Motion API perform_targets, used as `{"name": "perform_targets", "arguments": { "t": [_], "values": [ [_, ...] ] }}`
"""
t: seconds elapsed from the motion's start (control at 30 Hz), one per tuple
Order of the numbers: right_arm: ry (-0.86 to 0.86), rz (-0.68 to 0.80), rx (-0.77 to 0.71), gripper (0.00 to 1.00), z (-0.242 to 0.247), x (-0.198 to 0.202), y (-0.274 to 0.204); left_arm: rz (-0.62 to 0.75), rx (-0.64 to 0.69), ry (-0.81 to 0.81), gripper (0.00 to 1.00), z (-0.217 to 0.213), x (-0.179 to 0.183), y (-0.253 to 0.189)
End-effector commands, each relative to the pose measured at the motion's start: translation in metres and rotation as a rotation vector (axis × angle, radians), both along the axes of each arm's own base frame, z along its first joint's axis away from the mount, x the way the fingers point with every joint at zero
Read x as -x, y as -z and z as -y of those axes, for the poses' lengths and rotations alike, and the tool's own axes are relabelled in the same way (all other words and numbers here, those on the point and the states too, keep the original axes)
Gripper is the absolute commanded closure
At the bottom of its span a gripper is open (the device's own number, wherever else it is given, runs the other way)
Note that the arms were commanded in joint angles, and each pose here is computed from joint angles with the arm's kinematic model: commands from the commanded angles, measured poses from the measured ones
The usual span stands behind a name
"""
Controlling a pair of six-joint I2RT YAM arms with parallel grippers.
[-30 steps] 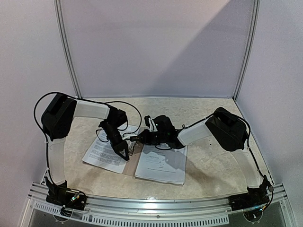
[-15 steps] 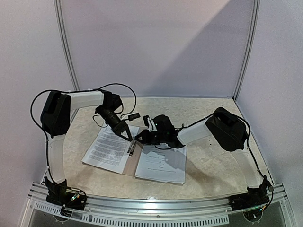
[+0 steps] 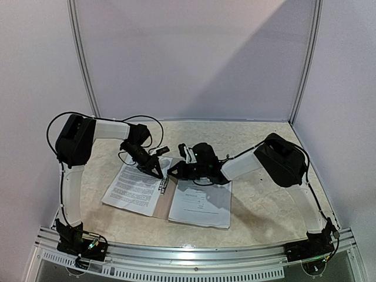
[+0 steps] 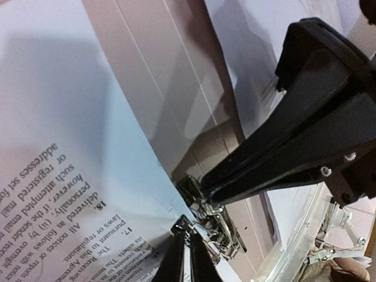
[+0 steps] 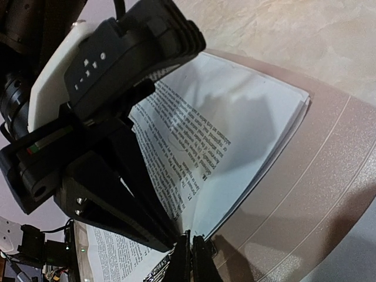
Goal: Put the files into the folder
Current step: Clamp the file with the spring clip on the folder.
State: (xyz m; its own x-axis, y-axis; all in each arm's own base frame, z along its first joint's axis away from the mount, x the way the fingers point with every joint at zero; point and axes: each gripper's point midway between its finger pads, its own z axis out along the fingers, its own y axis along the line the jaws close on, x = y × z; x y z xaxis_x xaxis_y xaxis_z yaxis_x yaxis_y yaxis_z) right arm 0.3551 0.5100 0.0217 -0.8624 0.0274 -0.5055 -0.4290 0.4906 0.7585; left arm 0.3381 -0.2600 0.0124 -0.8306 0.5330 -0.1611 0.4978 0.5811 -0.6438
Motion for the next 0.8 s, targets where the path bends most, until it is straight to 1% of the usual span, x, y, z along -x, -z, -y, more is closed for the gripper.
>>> {"name": "perform_targets", "arguments": {
  "t": [0.0,0.07,0.2,0.33,0.47,0.57,0.67,0.77],
  "values": [
    [-0.007,-0.251,0.409,1.0,0.056,0.057,0.141,0.014,-0.033,0.013,0.93,0.004,0.006,0.011],
    [0.0,-0.263,0.45,1.0,0.058,0.06,0.149,0.029,-0.028,0.01,0.93,0.004,0.006,0.008],
    [0.065,-0.304,0.548,0.99,0.079,0.064,0.173,0.042,-0.014,0.016,0.92,0.005,0.01,-0.001],
    [0.078,-0.334,0.575,0.99,0.087,0.069,0.186,0.046,-0.027,0.045,0.91,0.005,0.017,-0.001],
    [0.083,-0.329,0.555,0.99,0.088,0.07,0.183,0.044,-0.035,0.068,0.91,0.01,0.024,0.003],
    [0.098,-0.34,0.598,0.99,0.097,0.072,0.186,0.049,-0.062,0.074,0.92,0.008,0.026,0.009],
    [0.125,-0.365,0.623,0.99,0.11,0.073,0.19,0.047,-0.102,0.045,0.93,-0.002,0.022,0.019],
    [0.136,-0.358,0.631,0.98,0.115,0.072,0.184,0.026,-0.12,-0.027,0.94,-0.013,0.019,0.03]
  ]
}}
